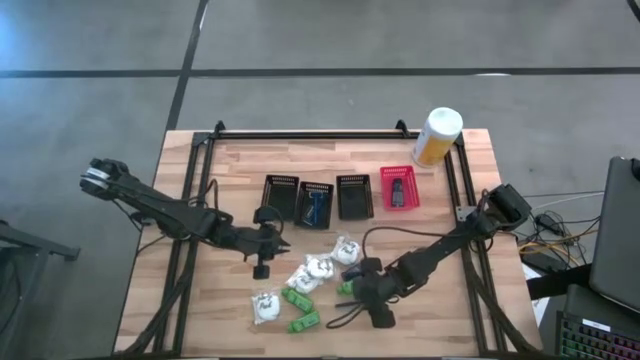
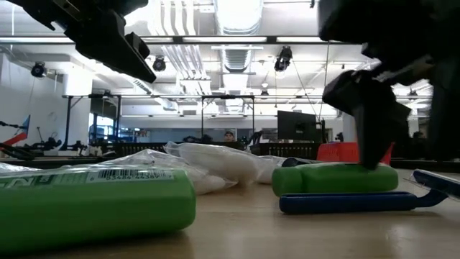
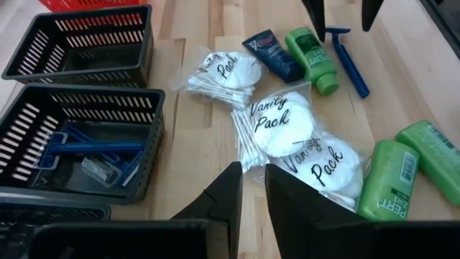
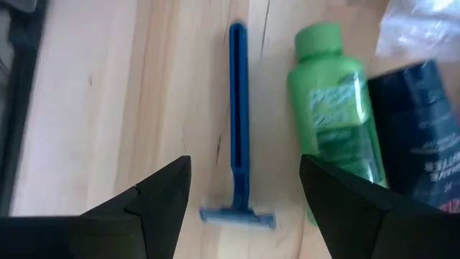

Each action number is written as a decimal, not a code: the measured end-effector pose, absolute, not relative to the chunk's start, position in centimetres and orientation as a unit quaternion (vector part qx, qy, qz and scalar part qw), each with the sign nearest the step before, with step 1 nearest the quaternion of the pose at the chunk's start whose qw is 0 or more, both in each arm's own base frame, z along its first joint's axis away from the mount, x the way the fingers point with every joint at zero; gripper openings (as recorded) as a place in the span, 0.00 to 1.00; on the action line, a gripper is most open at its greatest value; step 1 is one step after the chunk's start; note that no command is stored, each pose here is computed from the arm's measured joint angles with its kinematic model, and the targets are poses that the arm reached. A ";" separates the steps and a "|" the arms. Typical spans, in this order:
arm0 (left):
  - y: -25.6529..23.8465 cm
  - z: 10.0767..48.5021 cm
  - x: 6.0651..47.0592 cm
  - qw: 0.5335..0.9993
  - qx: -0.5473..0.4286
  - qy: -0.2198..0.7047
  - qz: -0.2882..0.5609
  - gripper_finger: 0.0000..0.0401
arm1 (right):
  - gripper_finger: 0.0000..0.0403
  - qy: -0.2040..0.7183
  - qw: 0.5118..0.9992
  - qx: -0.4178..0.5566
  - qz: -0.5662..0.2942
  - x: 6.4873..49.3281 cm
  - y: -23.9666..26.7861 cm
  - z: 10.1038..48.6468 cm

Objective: Pick & Place Travel size toiletries
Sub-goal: Put the blue razor into the middle black bin

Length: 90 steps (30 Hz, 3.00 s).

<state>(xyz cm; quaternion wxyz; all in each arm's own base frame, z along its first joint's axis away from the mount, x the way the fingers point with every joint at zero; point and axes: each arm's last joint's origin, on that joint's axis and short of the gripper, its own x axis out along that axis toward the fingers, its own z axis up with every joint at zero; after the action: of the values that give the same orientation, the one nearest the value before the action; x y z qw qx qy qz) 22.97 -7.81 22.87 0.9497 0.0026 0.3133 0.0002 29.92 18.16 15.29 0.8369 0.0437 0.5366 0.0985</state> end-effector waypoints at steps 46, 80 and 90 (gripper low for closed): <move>-7.9 23.0 23.2 0.956 -0.021 0.293 0.003 0.17 | 0.57 0.552 0.830 0.005 0.083 28.6 19.3 15.0; -7.9 22.9 23.1 0.953 -0.062 0.296 0.016 0.17 | 0.56 0.529 0.844 0.014 0.083 30.5 20.3 14.3; -7.9 22.9 23.2 0.954 -0.065 0.294 0.016 0.17 | 0.51 0.532 0.843 -0.008 0.076 30.1 20.0 13.7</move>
<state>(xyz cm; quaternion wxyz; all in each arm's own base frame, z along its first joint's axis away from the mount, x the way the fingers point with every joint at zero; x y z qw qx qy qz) 23.17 -7.87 22.90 0.9535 -0.0649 0.2938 0.0165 30.10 20.01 13.74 0.8433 -0.0076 0.5319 0.0765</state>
